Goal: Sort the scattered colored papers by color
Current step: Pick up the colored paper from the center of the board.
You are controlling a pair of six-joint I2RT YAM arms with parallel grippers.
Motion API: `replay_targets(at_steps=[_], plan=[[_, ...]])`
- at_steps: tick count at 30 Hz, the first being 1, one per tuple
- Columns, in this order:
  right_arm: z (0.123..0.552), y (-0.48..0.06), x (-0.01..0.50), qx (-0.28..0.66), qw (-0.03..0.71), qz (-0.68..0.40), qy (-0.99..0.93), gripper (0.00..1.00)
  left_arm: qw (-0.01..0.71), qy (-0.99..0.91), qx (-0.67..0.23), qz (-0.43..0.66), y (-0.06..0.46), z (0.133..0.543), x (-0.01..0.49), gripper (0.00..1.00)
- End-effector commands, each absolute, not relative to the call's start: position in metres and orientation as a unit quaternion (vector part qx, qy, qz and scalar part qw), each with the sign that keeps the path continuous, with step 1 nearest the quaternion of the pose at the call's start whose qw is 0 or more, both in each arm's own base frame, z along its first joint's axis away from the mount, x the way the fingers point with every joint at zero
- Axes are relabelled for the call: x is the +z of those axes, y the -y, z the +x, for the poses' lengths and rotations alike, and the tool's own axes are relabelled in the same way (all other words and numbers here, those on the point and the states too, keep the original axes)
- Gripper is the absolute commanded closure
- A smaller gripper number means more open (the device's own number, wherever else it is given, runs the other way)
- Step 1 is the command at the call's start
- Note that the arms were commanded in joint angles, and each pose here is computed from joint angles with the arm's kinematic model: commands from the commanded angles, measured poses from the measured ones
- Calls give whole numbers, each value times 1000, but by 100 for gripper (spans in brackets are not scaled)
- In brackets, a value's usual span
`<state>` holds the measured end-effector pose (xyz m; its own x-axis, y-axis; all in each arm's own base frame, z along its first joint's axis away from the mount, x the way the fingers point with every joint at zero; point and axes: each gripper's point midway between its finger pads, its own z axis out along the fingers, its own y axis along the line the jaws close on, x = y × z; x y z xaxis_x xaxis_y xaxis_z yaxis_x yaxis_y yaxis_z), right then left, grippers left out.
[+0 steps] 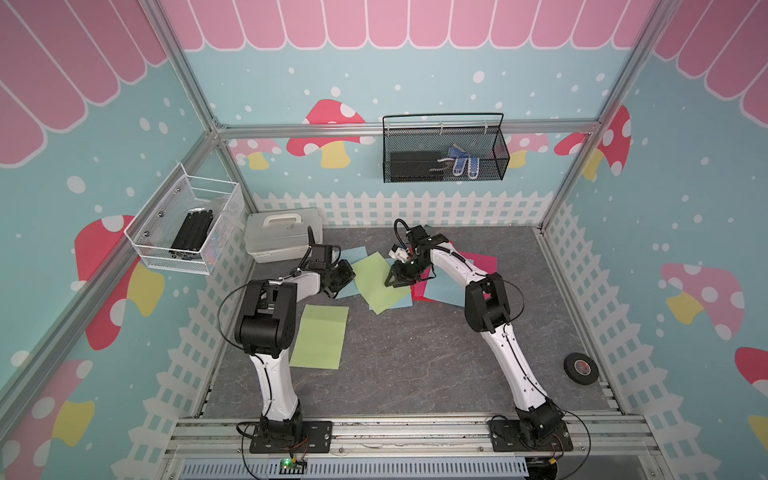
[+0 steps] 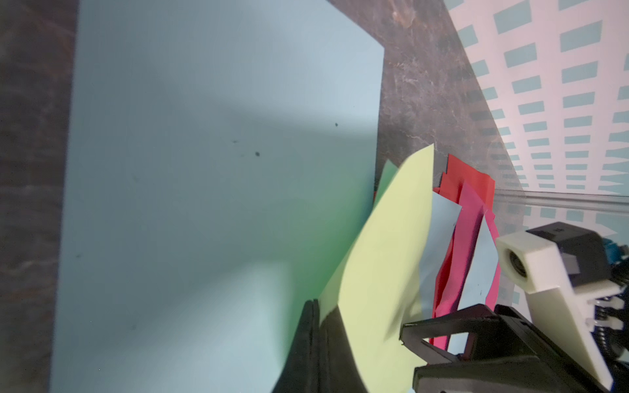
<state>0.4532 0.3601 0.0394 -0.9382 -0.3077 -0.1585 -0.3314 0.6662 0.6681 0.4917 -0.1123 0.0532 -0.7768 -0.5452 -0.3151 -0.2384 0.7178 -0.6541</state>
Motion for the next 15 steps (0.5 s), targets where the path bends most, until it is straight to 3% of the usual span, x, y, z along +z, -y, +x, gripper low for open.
replay_targets(at_steps=[1, 5, 15], plan=[[443, -356, 16, 358, -11, -173, -917, 57, 254, -901, -288, -200, 112, 491, 60, 100], [445, -356, 44, 357, 14, -184, -916, 51, 255, -909, -281, -175, 112, 490, 68, 100], [435, -338, 186, 355, 143, -211, -900, 40, 209, -927, -300, -82, 125, 474, 124, 100]])
